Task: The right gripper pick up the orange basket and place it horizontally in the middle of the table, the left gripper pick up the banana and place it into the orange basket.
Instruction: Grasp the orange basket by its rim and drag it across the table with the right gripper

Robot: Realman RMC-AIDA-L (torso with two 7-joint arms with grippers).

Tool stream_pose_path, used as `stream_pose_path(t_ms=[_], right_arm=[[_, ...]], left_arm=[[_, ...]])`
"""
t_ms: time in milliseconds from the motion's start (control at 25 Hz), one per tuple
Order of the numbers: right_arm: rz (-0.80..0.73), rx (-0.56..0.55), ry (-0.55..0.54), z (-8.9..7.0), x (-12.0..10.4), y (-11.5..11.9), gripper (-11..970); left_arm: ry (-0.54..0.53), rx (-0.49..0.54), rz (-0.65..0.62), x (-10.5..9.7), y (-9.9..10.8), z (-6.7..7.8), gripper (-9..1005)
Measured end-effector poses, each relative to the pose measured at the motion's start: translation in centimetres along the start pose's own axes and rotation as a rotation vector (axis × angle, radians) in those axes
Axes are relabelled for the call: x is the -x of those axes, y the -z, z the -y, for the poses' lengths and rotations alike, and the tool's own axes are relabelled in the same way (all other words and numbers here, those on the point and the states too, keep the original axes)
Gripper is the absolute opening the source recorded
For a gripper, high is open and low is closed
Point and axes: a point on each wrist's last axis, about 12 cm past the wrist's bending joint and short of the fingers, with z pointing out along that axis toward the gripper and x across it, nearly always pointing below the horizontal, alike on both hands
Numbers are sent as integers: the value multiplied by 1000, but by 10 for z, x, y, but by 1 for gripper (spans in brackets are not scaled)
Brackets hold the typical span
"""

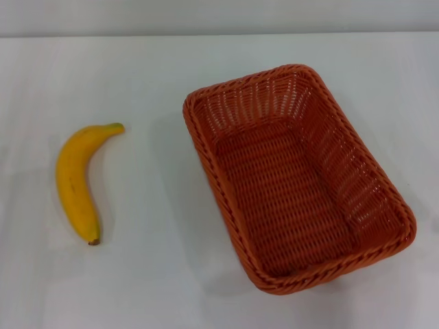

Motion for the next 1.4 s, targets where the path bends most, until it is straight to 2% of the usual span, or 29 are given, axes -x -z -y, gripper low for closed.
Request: stream_pose_path(t_ms=[240,400,520,920,1400], right_arm=[[-63,49,-29,12,-27,-11,837],[-87,134,-19,8,-43,-22,836],[-99,155,-6,3,-48,-31,836],[-129,220,33,-22,-58,-57,835],[-122,205,36,-33,-58,-76,833]], left_arm=[[8,-2,2,0,-1,2,788],[14,-7,4,0,-3,4,788],[18,-9,6,0,-4,6,789],[25,-4,11,0,-6,6,789],[21,-2,11,1,-5,4,789]])
